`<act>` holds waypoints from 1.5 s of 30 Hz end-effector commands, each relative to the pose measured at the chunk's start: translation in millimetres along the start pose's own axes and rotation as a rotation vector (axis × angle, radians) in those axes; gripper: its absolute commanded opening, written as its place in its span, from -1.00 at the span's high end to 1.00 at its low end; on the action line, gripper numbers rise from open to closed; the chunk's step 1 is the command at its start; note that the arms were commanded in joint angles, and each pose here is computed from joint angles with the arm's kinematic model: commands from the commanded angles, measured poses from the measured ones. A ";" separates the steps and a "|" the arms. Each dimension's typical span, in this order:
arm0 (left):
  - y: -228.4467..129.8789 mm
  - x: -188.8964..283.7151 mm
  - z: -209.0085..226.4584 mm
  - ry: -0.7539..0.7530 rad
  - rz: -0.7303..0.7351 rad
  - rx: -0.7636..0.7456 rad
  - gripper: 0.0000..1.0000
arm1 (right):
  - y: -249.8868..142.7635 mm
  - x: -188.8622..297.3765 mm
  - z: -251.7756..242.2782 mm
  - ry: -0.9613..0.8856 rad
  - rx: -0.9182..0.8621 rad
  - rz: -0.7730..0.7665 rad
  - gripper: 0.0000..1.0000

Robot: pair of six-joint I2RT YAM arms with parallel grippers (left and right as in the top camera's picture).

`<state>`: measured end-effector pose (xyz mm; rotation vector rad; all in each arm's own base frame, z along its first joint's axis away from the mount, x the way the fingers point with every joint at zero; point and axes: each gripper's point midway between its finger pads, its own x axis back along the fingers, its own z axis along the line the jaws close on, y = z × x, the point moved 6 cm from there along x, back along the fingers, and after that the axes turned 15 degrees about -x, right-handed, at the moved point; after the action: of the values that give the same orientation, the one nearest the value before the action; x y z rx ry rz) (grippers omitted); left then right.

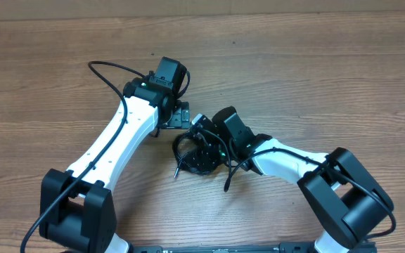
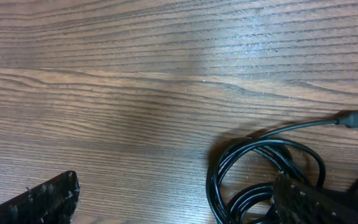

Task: Untangle cables

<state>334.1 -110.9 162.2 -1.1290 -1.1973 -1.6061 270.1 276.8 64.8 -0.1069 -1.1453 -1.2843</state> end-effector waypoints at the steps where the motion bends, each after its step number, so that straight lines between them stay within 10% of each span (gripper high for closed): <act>1: -1.4 -2.6 -0.6 0.004 0.006 0.014 -0.99 | -9.5 -7.0 -4.7 -0.002 0.016 0.037 -0.24; 16: -1.2 -2.6 -0.6 0.004 0.005 0.014 -0.99 | -22.8 -5.3 12.7 0.157 0.084 0.112 -0.22; 27: -1.4 -2.6 -0.7 0.003 0.006 0.014 -0.99 | -26.4 -7.4 21.0 0.187 0.147 0.123 0.50; 32: -2.5 -2.6 -0.4 0.005 0.012 0.013 -0.99 | -26.5 -7.6 21.5 0.188 0.166 0.122 0.05; 45: -2.7 -2.6 -0.4 0.005 0.013 0.013 -0.99 | -27.9 -7.6 20.9 0.200 0.410 0.104 -0.04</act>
<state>333.5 -110.6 162.1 -1.1305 -1.1937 -1.6041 240.0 285.0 61.0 0.1910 -1.1556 -0.9893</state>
